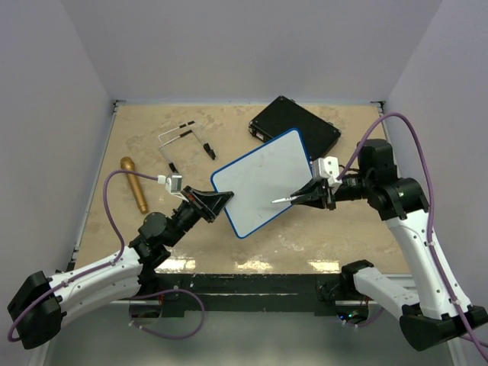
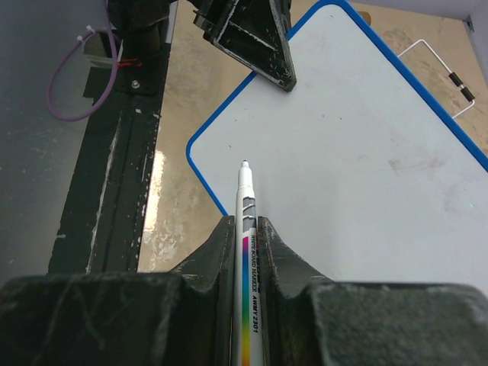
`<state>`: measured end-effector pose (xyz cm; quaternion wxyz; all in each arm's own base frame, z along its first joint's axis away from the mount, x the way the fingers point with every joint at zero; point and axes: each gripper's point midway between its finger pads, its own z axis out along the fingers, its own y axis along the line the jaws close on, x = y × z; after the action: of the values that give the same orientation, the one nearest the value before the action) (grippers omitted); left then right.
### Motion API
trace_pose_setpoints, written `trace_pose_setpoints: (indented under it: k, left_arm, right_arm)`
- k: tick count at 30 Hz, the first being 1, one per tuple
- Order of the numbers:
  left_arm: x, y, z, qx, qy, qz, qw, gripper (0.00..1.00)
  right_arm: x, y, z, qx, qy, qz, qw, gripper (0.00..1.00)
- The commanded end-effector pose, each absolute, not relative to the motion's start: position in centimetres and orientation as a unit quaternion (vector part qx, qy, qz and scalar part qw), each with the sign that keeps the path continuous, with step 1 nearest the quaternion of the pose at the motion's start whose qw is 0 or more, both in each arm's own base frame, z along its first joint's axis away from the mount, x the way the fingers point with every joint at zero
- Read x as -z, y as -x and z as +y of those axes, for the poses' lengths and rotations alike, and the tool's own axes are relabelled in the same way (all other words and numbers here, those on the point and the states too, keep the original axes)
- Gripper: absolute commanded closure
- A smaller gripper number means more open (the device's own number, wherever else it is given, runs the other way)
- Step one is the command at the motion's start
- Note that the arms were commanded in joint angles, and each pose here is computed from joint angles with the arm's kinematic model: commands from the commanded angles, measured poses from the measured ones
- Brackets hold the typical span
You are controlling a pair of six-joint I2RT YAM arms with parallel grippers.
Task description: Write a sentence on the whiteboard
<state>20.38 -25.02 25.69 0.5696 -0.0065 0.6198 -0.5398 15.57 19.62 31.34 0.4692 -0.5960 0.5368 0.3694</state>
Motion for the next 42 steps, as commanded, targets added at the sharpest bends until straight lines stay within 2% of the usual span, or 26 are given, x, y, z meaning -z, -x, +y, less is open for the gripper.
trace_pose_setpoints:
  k: [1, 12, 22, 33, 42]
  left_arm:
    - [-31.8, -19.2, -24.1, 0.593, 0.012, 0.528, 0.608, 1.0]
    - [-31.9, -19.5, -24.3, 0.595, 0.015, 0.527, 0.607, 1.0]
    - [-32.4, -20.1, -24.7, 0.595, 0.021, 0.522, 0.61, 1.0]
    - [-32.1, -20.0, -24.9, 0.589, 0.009, 0.527, 0.613, 1.0]
    - [-31.7, -20.0, -24.7, 0.59, 0.016, 0.528, 0.611, 1.0]
  right_arm:
    - [-32.9, -15.2, 19.8, -0.368, 0.602, 0.517, 0.484, 1.0]
    - [-33.2, -15.4, 20.0, -0.37, 0.606, 0.51, 0.486, 1.0]
    - [-36.3, -16.3, 22.5, -0.367, 0.615, 0.488, 0.499, 1.0]
    - [-35.9, -17.4, 23.3, -0.342, 0.615, 0.499, 0.505, 1.0]
    - [-35.8, -17.6, 23.8, -0.363, 0.596, 0.509, 0.504, 1.0]
